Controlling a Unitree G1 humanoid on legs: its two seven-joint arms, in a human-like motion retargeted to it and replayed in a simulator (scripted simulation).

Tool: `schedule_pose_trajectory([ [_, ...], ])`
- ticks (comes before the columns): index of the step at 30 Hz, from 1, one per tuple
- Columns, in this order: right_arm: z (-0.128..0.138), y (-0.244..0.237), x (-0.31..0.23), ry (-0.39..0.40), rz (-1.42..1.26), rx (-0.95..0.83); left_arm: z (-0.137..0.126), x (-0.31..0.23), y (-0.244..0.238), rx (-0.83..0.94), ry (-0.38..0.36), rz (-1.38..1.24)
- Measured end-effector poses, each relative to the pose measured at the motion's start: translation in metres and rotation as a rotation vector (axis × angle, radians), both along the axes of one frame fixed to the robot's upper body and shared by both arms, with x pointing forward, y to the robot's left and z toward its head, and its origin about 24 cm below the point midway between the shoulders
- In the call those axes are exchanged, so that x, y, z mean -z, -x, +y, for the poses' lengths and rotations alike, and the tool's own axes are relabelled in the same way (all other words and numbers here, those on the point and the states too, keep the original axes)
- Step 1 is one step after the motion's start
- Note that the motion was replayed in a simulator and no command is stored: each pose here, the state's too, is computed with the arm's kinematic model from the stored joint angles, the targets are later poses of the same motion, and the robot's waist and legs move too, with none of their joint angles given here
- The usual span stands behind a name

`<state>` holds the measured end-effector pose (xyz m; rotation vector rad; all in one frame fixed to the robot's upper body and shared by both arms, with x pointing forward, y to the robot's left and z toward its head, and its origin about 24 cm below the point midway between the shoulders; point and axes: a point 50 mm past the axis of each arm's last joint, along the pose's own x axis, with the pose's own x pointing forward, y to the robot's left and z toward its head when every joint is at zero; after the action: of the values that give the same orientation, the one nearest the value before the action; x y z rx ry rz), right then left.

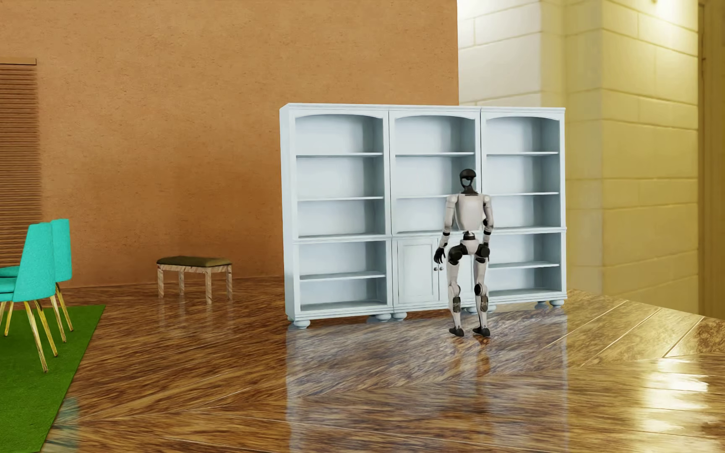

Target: Go to the light cyan shelves

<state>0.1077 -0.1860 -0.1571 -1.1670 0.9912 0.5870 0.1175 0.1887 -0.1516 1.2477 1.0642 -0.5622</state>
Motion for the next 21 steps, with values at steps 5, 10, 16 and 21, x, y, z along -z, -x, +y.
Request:
schedule_pose_trajectory([
  [5, -0.007, -0.01, -0.005, 0.002, -0.068, 0.049, -0.016, 0.003, 0.009, -0.003, 0.057, 0.01],
  [10, 0.015, -0.05, -0.026, 0.109, -0.396, -0.038, -0.037, -0.007, -0.007, 0.023, 0.143, -0.116],
  [16, 0.054, -0.045, -0.023, -0.166, -0.255, -0.029, -0.036, -0.002, -0.003, 0.054, 0.133, -0.033],
  [21, 0.059, -0.031, -0.011, -0.153, -0.108, -0.247, -0.032, -0.002, 0.005, 0.077, 0.168, 0.005],
])
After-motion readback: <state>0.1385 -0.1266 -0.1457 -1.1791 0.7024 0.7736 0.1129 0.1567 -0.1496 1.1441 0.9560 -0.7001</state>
